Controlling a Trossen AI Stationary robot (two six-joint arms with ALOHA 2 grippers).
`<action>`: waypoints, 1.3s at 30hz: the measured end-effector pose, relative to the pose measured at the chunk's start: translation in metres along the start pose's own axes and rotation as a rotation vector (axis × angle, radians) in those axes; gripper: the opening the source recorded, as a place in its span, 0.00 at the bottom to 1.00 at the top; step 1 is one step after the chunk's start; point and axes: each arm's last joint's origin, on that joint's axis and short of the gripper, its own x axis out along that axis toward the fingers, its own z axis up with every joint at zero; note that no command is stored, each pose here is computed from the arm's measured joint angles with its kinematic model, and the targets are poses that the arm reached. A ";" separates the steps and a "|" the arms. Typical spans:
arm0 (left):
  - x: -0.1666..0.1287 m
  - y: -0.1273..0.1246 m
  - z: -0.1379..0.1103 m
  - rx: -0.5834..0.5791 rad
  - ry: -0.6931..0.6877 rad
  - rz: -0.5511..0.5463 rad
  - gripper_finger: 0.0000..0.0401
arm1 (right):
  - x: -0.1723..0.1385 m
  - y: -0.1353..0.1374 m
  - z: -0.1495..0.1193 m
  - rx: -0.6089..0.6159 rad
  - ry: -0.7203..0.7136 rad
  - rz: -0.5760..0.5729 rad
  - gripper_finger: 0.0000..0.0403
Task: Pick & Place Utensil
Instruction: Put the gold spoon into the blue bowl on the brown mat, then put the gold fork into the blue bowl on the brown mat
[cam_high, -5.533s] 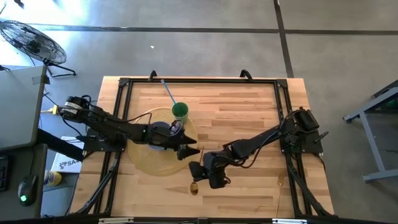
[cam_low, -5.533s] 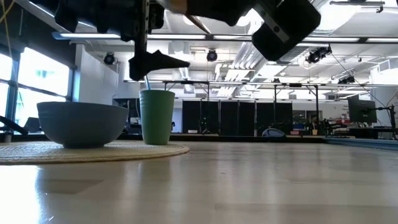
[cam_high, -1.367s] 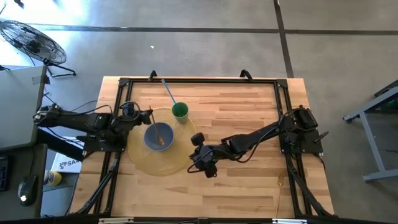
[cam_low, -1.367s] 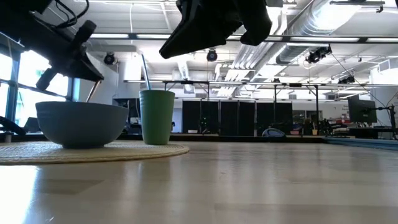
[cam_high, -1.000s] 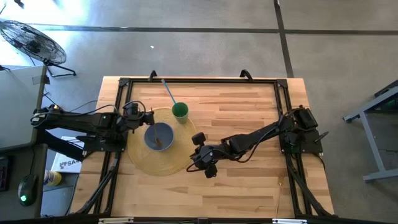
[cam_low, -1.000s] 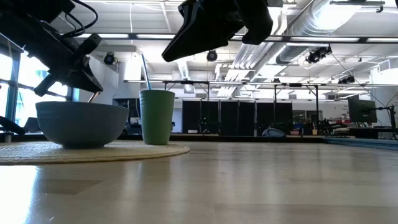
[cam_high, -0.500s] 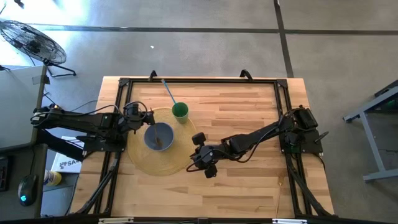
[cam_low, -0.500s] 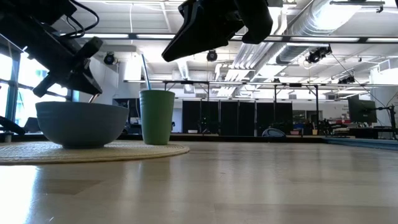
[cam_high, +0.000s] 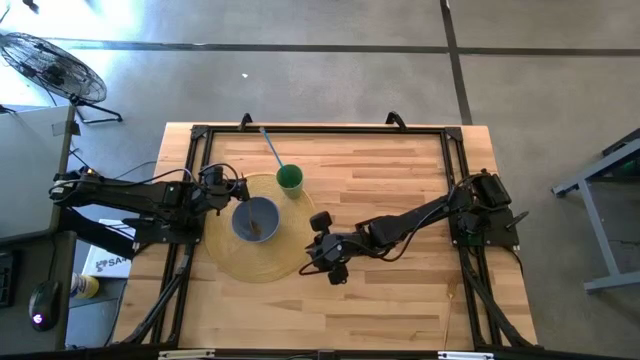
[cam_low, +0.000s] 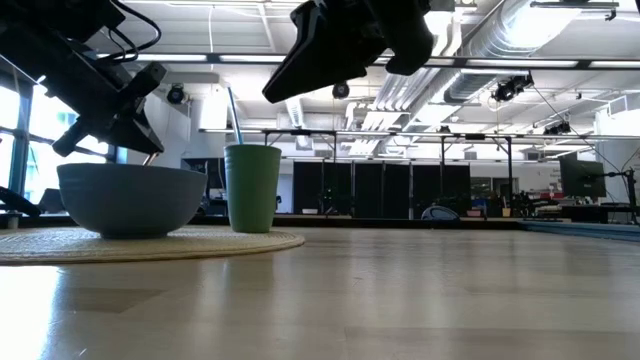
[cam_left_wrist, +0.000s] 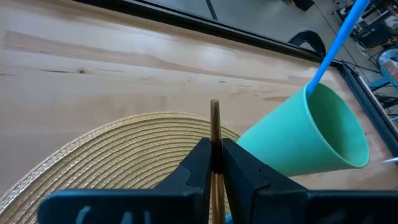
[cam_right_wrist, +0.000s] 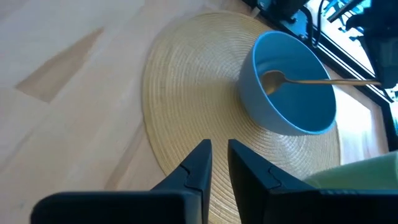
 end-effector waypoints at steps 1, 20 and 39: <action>0.000 0.000 0.000 0.000 0.000 0.000 0.07 | 0.000 0.000 0.000 -0.001 0.005 -0.008 0.12; 0.000 0.000 -0.001 0.094 0.033 -0.009 0.10 | 0.000 0.000 -0.002 -0.004 0.024 -0.010 0.14; -0.018 -0.017 0.020 0.124 0.079 -0.123 0.24 | -0.004 0.001 -0.005 -0.021 0.092 -0.084 0.14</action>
